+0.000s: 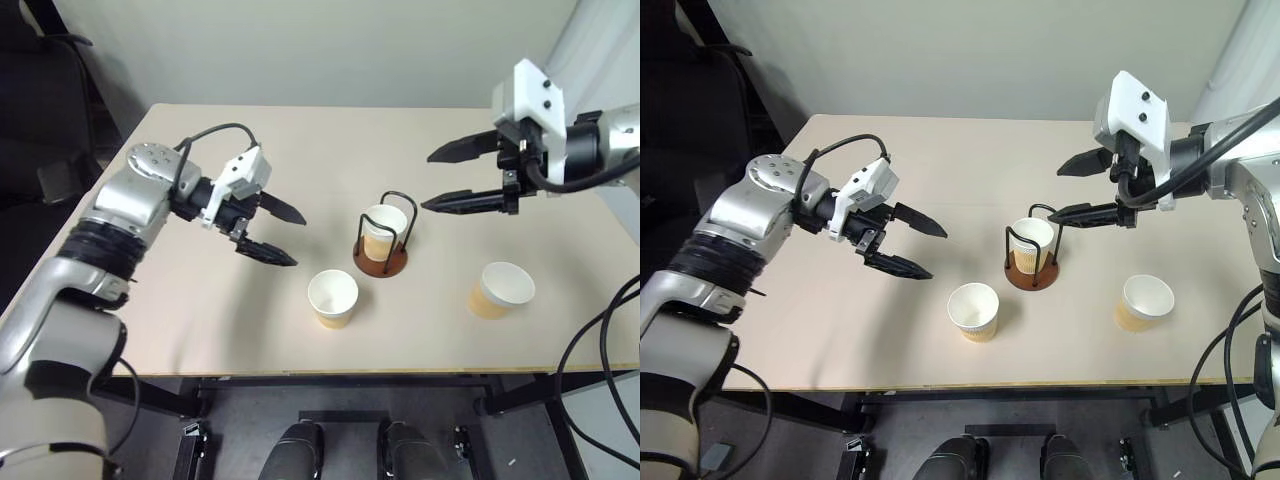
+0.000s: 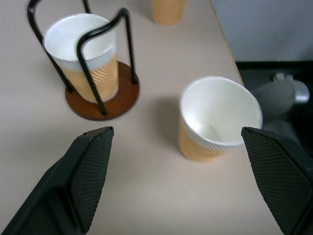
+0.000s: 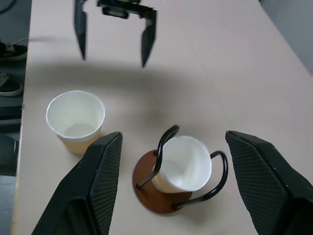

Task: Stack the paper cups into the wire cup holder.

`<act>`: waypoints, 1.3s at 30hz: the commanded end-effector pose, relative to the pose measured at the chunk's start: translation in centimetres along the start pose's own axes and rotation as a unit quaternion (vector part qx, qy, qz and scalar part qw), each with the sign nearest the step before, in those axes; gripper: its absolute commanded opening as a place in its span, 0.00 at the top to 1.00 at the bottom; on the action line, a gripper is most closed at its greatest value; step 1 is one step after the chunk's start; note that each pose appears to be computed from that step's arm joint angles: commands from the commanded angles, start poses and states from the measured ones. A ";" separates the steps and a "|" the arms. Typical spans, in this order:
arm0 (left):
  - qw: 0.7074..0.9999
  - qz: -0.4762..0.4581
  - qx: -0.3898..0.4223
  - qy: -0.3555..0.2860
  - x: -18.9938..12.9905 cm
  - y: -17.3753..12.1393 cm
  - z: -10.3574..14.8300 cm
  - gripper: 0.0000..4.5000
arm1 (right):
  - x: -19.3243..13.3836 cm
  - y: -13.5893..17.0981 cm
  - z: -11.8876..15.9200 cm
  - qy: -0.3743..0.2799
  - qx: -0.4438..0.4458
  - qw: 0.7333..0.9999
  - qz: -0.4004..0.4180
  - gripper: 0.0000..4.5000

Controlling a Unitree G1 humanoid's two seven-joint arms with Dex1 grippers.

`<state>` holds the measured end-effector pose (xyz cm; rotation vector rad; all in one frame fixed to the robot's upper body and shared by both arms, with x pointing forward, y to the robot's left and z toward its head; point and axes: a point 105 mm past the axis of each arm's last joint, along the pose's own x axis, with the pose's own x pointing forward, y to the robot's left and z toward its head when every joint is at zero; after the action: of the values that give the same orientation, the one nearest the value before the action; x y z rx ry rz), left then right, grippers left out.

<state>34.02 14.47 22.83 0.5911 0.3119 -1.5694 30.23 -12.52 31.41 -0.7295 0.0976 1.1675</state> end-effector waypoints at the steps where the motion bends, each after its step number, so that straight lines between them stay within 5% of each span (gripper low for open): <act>1: 0.999 -0.027 0.021 0.009 -0.2 -0.8 1.3 0.00 | -0.7 -0.3 1.6 -0.015 -0.029 0.999 -0.009 0.25; 19: 0.998 -0.036 0.042 0.027 2.0 0.4 4.7 0.00 | -1.7 0.1 1.7 0.003 -0.025 1.000 0.003 0.25; 39: 0.982 0.012 0.043 0.182 5.2 -0.2 2.0 0.00 | -2.3 0.3 1.3 0.017 -0.013 1.000 0.010 0.25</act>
<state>33.71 9.56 21.08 0.9187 0.5298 -1.4697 29.22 -13.57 32.26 -0.7467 0.1520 1.1825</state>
